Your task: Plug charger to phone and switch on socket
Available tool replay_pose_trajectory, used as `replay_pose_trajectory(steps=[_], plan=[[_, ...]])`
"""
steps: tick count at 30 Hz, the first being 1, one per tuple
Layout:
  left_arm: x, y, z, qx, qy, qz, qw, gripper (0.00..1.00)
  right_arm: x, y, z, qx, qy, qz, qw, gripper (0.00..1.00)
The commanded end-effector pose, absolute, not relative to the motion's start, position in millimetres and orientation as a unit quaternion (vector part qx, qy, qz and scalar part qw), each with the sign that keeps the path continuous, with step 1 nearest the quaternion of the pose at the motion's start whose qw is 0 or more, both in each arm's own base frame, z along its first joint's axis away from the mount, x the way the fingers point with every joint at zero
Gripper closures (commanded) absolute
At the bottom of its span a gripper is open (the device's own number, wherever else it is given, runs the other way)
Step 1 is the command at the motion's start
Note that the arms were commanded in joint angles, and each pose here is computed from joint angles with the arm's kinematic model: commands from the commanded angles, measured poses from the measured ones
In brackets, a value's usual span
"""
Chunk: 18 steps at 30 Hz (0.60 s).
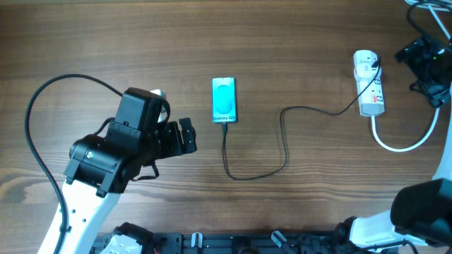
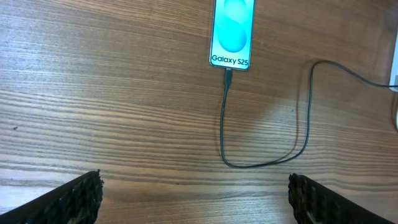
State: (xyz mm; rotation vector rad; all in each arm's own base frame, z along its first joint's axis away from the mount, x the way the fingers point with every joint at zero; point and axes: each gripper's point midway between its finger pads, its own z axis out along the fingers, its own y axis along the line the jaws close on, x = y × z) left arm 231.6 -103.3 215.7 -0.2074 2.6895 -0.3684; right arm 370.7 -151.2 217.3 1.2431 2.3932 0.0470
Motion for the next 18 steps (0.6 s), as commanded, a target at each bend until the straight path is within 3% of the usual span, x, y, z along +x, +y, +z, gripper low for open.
replay_pose_trajectory(steps=[1, 7, 13, 18], plan=[[231.0, -102.4, 213.2, -0.079, 0.967, -0.128, 0.206, 0.0, 378.7, -186.7, 207.8, 0.495, 0.837, -0.032, 0.231, 0.0], [231.0, -102.5, 213.2, -0.079, 0.967, -0.128, 0.205, 0.0, 406.1, -209.1, 164.1, 0.499, 0.835, -0.061, 0.223, 0.0], [231.0, -102.5, 213.2, -0.079, 0.967, -0.128, 0.205, 0.0, 406.9, -220.2, 115.8, 0.503, 0.842, -0.089, 0.176, 0.0], [231.0, -102.5, 213.2, -0.079, 0.967, -0.128, 0.205, 0.0, 407.3, -219.7, 78.1, 0.437, 0.886, -0.074, 0.137, 0.0]])
